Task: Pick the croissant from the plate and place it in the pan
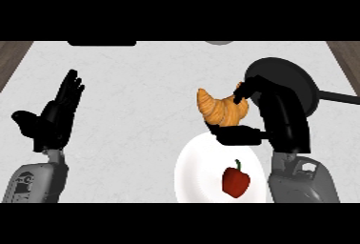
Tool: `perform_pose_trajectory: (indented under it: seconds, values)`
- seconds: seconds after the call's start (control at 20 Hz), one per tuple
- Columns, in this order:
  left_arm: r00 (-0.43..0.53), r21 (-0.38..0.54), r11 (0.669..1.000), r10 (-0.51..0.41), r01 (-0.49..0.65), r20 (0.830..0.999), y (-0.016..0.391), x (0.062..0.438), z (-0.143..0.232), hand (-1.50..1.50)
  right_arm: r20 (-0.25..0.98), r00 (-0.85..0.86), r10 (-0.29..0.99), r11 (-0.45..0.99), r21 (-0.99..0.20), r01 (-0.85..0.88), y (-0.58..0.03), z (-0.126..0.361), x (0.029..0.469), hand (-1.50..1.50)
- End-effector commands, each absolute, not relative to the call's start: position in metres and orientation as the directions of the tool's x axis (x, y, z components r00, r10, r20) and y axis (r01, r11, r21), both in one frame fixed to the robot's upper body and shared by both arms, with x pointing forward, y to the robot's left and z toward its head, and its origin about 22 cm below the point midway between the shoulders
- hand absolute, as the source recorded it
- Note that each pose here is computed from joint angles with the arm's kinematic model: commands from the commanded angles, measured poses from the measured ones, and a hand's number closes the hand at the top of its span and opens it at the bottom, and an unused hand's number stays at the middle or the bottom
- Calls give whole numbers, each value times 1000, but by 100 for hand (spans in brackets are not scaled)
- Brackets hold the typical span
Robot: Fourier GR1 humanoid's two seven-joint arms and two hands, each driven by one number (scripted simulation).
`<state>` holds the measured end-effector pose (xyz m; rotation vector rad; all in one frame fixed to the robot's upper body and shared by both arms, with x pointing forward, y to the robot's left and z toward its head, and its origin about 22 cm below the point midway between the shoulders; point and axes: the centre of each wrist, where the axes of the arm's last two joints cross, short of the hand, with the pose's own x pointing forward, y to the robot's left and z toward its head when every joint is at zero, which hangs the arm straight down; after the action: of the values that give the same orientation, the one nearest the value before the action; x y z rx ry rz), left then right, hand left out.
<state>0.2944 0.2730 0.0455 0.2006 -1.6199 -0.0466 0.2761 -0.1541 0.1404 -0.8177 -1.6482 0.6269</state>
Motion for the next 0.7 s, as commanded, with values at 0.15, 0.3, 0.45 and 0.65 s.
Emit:
perform_pose_trajectory:
  seconds: [0.15,0.3,0.45,0.65]
  values:
    - [-49,148,985,-153,-88,987,264,311,60,0,573,-47,818,561,-777,285,-238,110,338,150]
    - [-57,167,983,-171,-76,984,270,295,56,0,569,-29,822,547,-774,319,-276,104,360,150]
    - [-60,149,985,-155,-89,986,283,307,56,0,487,18,873,449,-819,358,-309,95,375,150]
    - [-72,147,987,-151,-62,986,252,307,56,0,438,71,896,380,-839,389,-337,85,395,150]
